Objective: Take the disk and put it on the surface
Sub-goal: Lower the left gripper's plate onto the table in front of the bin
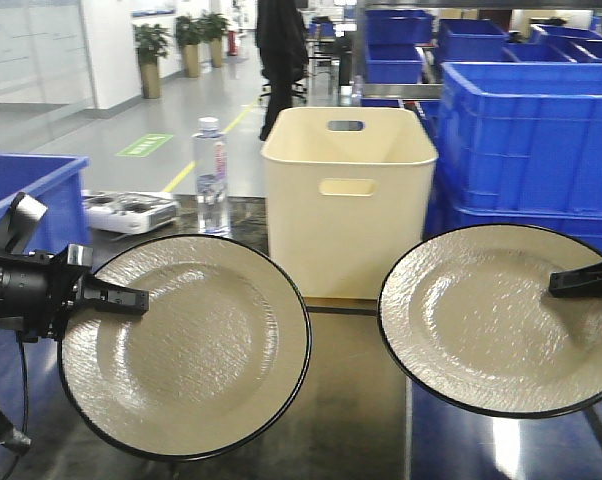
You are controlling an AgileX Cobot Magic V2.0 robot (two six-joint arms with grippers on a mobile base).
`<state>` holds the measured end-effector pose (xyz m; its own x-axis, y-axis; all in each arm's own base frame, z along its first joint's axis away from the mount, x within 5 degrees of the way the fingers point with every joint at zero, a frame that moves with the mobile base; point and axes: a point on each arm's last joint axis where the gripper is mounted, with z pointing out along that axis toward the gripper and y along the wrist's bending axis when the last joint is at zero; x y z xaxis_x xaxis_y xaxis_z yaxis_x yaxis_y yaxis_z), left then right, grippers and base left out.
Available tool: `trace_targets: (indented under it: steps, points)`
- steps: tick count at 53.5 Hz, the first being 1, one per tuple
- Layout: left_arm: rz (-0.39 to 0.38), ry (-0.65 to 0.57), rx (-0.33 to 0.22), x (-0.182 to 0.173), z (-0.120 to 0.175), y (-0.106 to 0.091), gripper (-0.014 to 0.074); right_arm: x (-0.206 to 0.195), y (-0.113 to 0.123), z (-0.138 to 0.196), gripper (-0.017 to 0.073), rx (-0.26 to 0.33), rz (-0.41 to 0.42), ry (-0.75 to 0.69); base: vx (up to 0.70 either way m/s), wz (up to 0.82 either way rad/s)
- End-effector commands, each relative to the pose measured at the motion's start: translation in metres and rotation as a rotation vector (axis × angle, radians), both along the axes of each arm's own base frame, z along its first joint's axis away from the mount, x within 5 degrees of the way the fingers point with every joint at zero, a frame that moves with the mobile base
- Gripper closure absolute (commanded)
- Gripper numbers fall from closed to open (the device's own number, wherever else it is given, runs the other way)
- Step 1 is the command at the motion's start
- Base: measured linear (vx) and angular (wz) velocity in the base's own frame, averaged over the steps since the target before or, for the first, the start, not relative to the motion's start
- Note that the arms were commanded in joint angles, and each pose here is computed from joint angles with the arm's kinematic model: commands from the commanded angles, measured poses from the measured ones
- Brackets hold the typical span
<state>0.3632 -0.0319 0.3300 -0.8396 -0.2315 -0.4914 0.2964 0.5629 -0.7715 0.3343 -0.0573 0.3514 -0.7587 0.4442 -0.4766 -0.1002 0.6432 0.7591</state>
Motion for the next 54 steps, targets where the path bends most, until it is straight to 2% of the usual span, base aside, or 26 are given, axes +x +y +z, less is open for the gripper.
trace_targets:
  steps: [1,18,46,54]
  points:
    - [0.008,-0.098,-0.129,-0.0111,0.0419,-0.0064,0.0602,-0.0085,0.0072,0.0342,0.0568,0.088,-0.006,-0.115,0.13,-0.37]
    - [0.008,-0.098,-0.129,-0.0111,0.0419,-0.0064,0.0602,-0.0085,0.0072,0.0342,0.0568,0.088,-0.006,-0.115,0.07,-0.25]
    - [0.004,-0.096,-0.130,-0.0115,0.0419,-0.0066,0.0602,-0.0085,0.0072,0.0343,0.0568,0.089,-0.007,-0.116,0.00,-0.02]
    - [0.024,-0.104,-0.141,-0.0097,0.0431,-0.0070,0.0602,-0.0051,0.0051,0.0354,0.0568,0.087,-0.051,-0.135,0.00,0.00]
